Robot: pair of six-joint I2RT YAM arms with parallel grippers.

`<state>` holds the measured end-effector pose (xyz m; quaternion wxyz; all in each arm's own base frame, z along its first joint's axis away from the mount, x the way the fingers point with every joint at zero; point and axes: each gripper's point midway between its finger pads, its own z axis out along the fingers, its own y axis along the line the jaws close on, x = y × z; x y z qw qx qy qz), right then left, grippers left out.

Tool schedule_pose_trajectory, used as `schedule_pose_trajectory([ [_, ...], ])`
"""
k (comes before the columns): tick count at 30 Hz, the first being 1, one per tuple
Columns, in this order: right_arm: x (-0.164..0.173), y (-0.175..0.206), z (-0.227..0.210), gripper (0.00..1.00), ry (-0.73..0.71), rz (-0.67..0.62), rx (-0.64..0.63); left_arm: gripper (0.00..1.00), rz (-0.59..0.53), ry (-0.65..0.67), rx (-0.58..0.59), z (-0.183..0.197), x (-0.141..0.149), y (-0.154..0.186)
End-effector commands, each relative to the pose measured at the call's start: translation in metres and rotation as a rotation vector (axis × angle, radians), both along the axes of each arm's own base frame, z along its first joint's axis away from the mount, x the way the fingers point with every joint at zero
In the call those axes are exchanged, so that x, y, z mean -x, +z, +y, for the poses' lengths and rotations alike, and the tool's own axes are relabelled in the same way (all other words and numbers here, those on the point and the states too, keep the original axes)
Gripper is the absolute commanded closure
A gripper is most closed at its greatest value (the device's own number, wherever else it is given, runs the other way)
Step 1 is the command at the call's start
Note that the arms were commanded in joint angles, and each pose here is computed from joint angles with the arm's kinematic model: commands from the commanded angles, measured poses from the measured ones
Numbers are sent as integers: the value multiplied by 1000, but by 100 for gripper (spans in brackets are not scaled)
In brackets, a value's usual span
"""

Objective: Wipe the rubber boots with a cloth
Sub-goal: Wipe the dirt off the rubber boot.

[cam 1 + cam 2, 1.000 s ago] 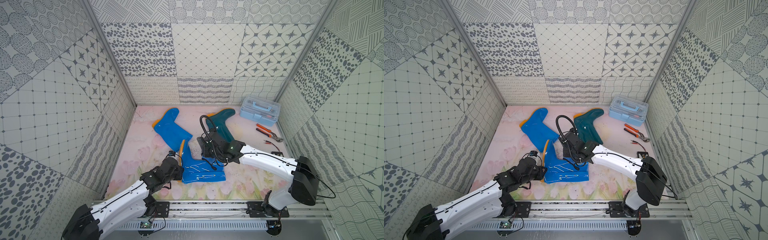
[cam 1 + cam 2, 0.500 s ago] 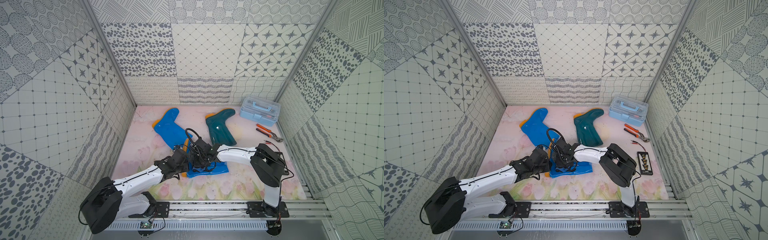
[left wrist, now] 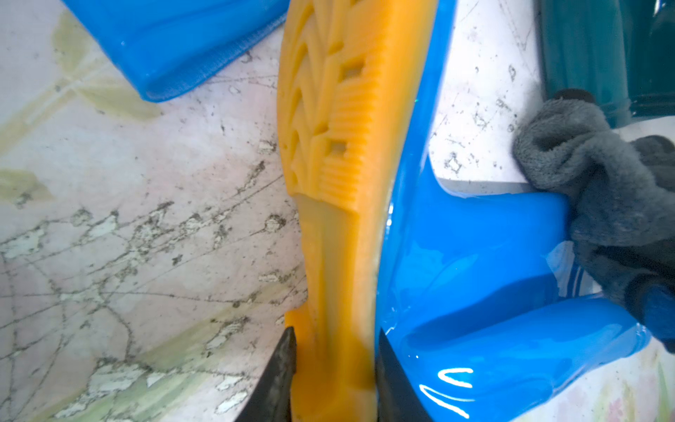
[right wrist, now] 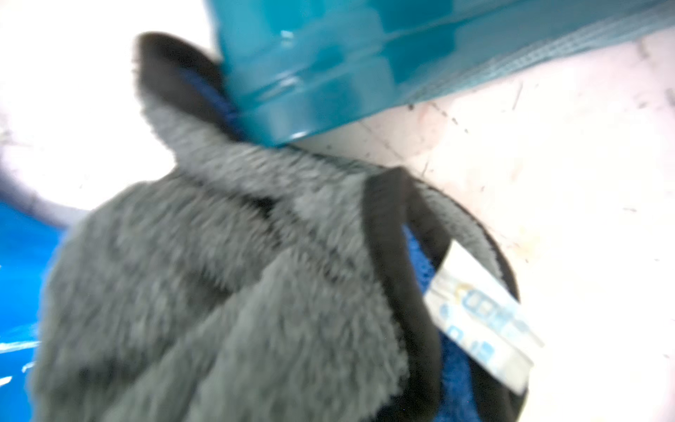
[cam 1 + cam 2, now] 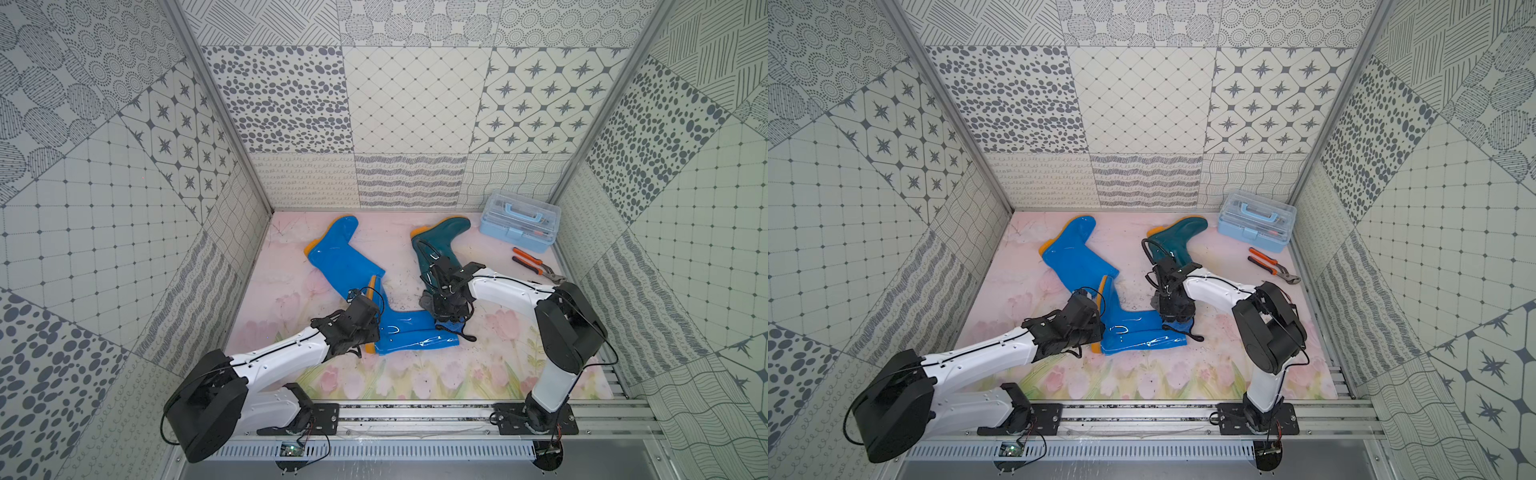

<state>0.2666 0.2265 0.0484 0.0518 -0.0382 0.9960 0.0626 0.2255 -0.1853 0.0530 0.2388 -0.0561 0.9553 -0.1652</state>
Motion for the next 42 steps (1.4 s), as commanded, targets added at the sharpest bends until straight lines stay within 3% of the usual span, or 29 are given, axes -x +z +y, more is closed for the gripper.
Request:
schedule_pose_trajectory([
  [1, -1, 43, 39, 100, 79, -109, -45, 100, -40, 32, 60, -14, -18, 8],
  [4, -6, 71, 91, 100, 117, -189, -181, 100, 5, -7, 97, -28, -16, 2],
  [6, -3, 68, 124, 100, 135, -172, -286, 100, 34, -24, 125, -37, -14, -2],
  [8, 1, 46, 146, 100, 141, -103, -327, 100, 55, -31, 157, -44, -13, -5],
  [13, 0, -41, 155, 100, 85, 58, -246, 100, 95, -43, 223, -53, -6, -7],
  [17, 14, -97, 115, 100, 193, 150, 139, 100, 107, -70, 184, -50, -1, -4],
  [21, 29, -116, 40, 100, 197, 178, 383, 100, 110, -75, 142, -39, 5, 5],
  [28, 61, -123, -91, 100, -13, 289, 441, 100, 132, -56, 137, -23, 23, 1],
  [34, 41, -89, -71, 100, -8, 236, 395, 100, 131, -98, 129, -29, 20, 6],
  [38, 14, -57, -109, 100, -28, 139, 478, 100, 127, -134, 173, -33, 27, 2],
  [42, -4, -35, -107, 100, -39, 102, 412, 100, 143, -186, 100, -28, 29, 10],
])
